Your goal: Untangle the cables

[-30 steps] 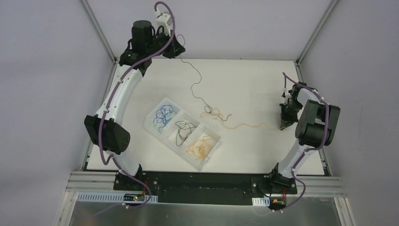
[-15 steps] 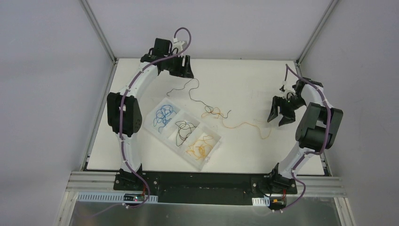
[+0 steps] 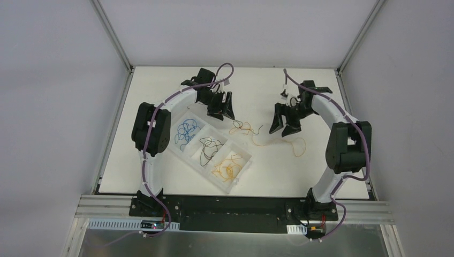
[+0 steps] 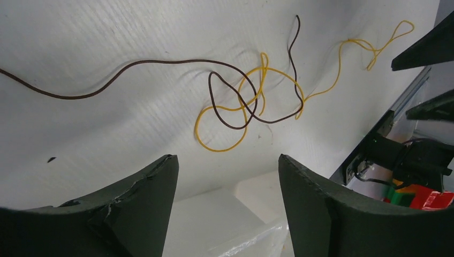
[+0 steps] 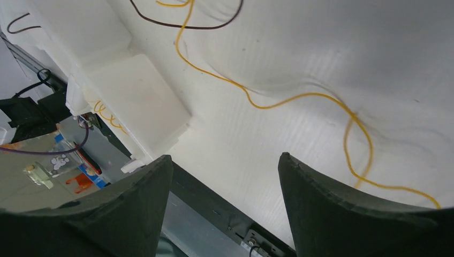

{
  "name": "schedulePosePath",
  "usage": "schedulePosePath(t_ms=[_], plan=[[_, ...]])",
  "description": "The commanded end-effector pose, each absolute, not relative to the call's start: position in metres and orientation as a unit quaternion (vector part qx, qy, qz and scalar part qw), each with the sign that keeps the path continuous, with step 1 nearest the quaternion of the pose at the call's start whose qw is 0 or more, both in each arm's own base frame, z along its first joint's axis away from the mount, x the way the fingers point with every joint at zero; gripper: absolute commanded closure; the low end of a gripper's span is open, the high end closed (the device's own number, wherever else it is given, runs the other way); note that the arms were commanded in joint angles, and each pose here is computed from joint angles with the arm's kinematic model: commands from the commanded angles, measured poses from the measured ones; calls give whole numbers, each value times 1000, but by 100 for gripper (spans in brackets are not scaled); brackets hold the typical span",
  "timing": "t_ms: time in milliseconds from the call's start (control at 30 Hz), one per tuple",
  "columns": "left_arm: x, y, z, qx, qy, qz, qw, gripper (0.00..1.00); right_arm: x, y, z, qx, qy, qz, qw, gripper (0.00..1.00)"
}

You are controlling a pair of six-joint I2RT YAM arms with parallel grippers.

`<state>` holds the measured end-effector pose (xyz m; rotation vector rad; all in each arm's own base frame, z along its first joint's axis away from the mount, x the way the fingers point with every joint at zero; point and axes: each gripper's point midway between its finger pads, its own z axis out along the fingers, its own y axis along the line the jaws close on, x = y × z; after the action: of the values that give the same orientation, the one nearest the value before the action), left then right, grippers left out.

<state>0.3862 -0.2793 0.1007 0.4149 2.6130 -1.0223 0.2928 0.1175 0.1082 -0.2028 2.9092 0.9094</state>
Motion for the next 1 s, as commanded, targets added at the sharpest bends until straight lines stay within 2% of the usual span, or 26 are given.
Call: schedulePosePath(t_ms=[0,167,333,500,600,700,733,967], plan=[[375,-299,86,101,913,-379,108,31,303,161,106,-95,941,313,84,23],[380,-313,73,71,916,-385,91,39,308,197,83,-155,940,284,109,21],[388,-317,59,57,919,-380,85,47,325,211,62,-168,944,253,125,23],[393,-322,53,52,917,-388,81,74,325,222,44,-175,946,253,101,43],[398,-322,60,51,914,-393,88,89,322,220,33,-168,950,246,94,66],[402,-317,68,50,911,-397,97,100,319,216,30,-165,954,237,84,97],[404,-314,71,49,911,-398,101,100,319,213,28,-165,955,229,85,100],[431,-273,98,30,906,-392,153,100,307,158,35,-156,972,151,88,100]])
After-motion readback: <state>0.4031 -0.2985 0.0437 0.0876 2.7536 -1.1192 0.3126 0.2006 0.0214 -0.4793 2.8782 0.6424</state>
